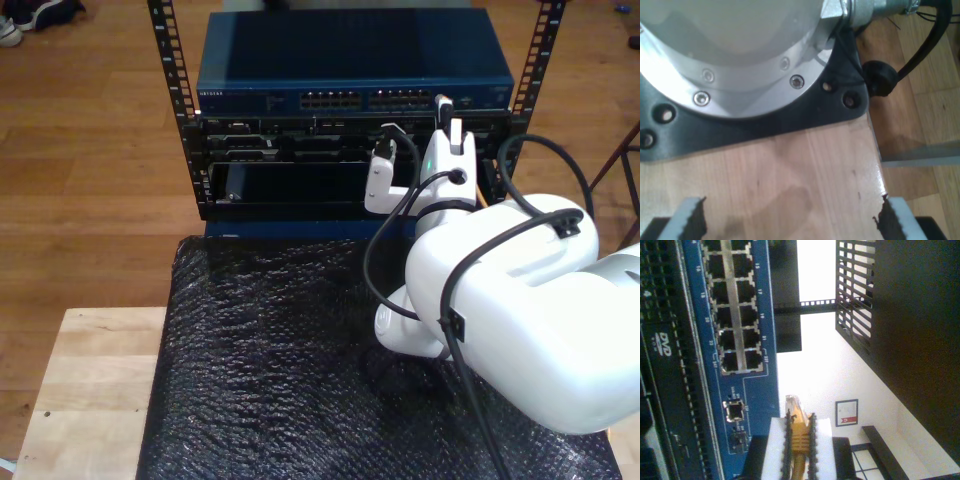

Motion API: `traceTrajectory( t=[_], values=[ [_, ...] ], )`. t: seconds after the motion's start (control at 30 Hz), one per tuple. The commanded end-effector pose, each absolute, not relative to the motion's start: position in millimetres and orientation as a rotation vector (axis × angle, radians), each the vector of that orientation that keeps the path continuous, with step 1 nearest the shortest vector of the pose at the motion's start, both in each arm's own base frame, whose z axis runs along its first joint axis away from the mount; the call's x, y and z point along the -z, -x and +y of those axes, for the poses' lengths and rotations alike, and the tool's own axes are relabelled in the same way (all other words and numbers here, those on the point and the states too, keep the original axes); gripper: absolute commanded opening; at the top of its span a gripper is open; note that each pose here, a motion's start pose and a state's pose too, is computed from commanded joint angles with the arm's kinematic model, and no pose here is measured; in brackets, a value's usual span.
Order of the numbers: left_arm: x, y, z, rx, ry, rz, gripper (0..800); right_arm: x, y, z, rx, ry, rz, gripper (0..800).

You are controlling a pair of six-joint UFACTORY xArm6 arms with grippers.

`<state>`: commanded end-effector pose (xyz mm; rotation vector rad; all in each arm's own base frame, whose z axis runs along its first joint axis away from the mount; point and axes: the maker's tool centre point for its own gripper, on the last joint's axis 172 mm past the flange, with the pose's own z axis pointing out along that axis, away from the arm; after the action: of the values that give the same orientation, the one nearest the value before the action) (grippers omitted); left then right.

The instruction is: Grab the cable and plug it in

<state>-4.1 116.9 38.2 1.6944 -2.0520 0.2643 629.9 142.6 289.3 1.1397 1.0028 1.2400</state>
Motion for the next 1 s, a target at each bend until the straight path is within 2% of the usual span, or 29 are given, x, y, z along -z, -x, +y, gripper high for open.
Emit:
traceTrajectory(
  t=[1.0],
  values=[
    [-38, 4, 117, -0.264, -1.694, -2.052, 800, -280, -648, 152, -1.234, -1.141, 1.023, 0]
  ],
)
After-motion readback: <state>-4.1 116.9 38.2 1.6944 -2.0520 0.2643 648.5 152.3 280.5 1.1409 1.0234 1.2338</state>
